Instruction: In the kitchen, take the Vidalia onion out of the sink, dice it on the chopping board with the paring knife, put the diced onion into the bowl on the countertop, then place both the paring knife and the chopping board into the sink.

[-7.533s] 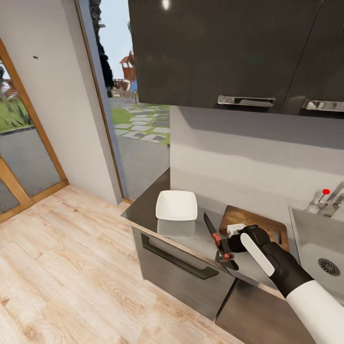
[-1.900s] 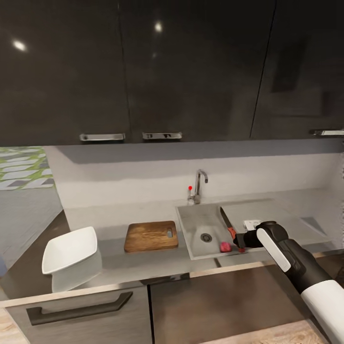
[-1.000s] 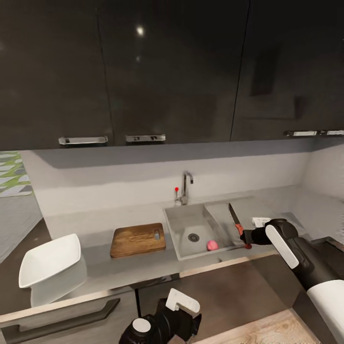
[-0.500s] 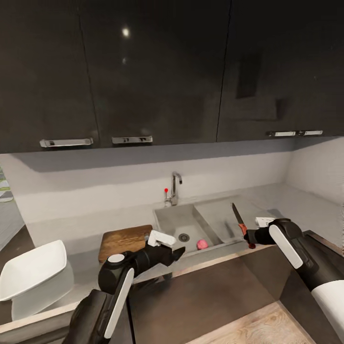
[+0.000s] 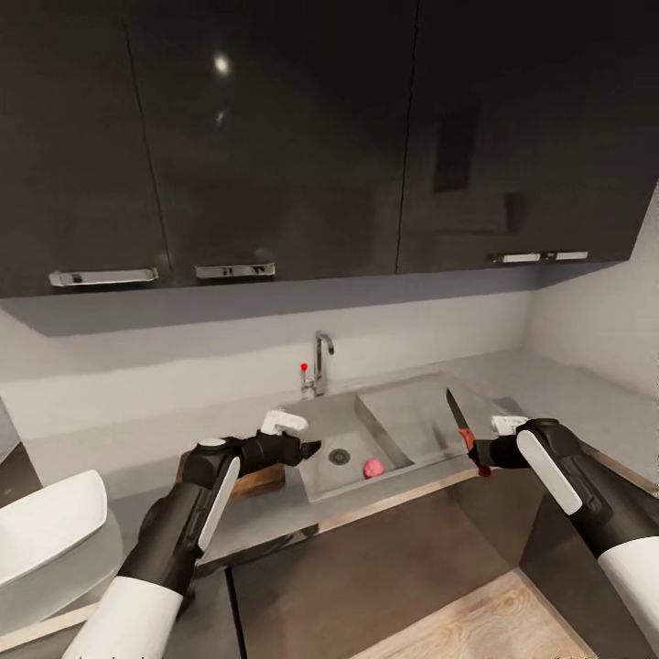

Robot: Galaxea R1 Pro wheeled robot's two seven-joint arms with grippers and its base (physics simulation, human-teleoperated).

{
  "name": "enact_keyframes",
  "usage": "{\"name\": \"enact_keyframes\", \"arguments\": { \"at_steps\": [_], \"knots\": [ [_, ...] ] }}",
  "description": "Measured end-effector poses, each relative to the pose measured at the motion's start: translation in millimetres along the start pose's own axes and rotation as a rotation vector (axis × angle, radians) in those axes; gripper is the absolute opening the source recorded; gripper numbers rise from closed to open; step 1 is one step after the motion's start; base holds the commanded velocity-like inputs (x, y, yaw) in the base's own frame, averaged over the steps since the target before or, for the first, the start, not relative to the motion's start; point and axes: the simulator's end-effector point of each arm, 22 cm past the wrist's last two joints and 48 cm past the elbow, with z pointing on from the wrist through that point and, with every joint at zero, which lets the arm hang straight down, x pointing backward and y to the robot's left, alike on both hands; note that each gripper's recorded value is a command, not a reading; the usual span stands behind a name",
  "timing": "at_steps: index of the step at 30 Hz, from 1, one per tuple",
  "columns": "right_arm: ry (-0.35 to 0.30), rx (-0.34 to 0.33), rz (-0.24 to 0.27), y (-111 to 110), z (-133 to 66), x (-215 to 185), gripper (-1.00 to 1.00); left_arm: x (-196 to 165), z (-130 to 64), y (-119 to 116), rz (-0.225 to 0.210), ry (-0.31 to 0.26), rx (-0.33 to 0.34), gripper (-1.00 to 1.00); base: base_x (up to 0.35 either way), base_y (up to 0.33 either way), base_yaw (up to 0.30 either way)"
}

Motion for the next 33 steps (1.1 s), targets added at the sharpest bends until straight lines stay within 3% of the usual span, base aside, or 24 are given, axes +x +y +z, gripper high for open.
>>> {"name": "enact_keyframes", "arguments": {
  "at_steps": [3,5,10,21,33],
  "knots": [
    [-0.004,0.016,0.005,-9,-1.9,-2,-1.0,15,3.2,16,-0.018,0.027,-0.02,1.0,0.0,0.0,-0.041],
    [-0.004,0.034,0.007,-15,-2.4,-2,-1.0,25,16.2,26,0.001,-0.021,-0.027,1.0,0.0,0.0,-0.007],
    [-0.005,0.058,0.006,-21,-3.1,-2,-1.0,34,23.3,31,0.011,-0.043,-0.03,1.0,0.0,0.0,-0.001],
    [-0.037,0.062,-0.003,-20,-11.1,-13,-1.0,13,25.9,6,0.017,-0.093,0.002,1.0,0.015,-0.006,0.0],
    [-0.038,0.057,-0.004,-17,-11.4,-13,-1.0,0,22.5,-1,0.027,-0.121,0.009,1.0,0.244,-0.181,0.001]
  ]
}}
